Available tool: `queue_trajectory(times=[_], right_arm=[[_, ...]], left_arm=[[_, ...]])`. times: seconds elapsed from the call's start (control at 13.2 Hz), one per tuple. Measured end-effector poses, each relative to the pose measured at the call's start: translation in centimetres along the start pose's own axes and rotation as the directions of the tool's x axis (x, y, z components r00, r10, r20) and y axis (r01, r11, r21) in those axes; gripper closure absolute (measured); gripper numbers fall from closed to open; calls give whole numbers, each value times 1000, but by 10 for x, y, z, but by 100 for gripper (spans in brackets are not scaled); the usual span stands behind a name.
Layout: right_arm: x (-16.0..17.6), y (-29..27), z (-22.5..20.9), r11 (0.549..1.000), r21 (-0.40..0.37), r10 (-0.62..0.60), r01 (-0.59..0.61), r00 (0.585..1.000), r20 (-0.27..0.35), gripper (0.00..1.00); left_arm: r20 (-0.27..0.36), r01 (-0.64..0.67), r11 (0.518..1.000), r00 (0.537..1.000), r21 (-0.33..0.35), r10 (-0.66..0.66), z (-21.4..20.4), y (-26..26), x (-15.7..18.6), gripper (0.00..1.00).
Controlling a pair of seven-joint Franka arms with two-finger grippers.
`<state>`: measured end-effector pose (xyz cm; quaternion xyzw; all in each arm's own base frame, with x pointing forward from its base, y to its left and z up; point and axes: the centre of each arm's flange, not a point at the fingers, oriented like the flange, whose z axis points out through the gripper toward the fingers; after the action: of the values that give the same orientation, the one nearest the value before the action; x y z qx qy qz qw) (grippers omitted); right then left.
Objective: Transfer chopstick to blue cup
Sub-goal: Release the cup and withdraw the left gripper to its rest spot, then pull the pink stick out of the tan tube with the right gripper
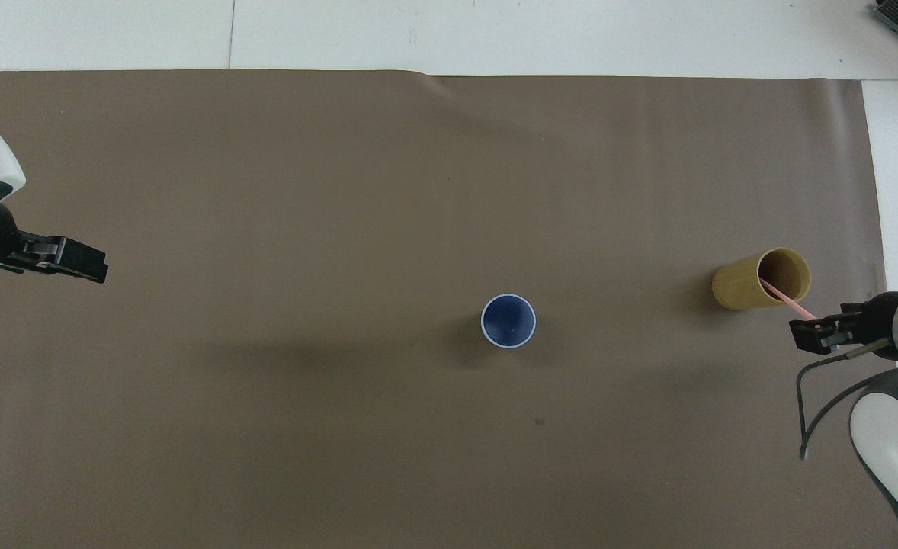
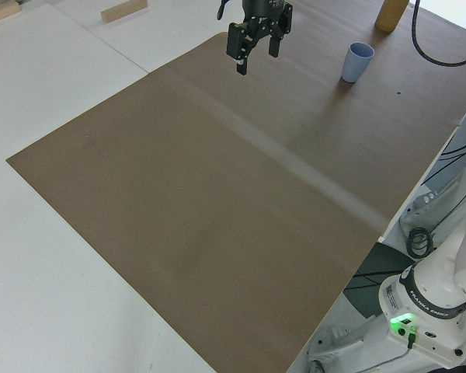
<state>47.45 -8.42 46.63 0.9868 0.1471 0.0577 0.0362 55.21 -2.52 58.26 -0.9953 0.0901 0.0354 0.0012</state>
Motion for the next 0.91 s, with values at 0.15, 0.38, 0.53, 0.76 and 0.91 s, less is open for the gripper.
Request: queue_trajectory(times=[0.15, 0.38, 0.53, 0.76, 0.91], right_arm=[[0, 0, 0, 1000, 0, 0, 0, 1000, -1, 58], [-1, 0, 0, 1000, 2, 3, -3, 1000, 1, 91], [-2, 2, 0, 1000, 4, 9, -9, 1000, -2, 92], [0, 3, -15, 1000, 9, 10, -10, 1000, 7, 92], [7, 3, -41, 1000, 15, 4, -4, 1000, 22, 92]], left_arm=[[-12, -2, 1000, 1000, 10, 2, -31, 2, -8, 0], [3, 0, 1000, 1000, 8, 0, -55, 2, -19, 0], [-3, 0, 1000, 1000, 9, 0, -61, 3, -21, 0], [-20, -11, 1000, 1000, 13, 11, -71, 10, -28, 0], [-24, -19, 1000, 1000, 11, 19, -73, 15, -29, 0]])
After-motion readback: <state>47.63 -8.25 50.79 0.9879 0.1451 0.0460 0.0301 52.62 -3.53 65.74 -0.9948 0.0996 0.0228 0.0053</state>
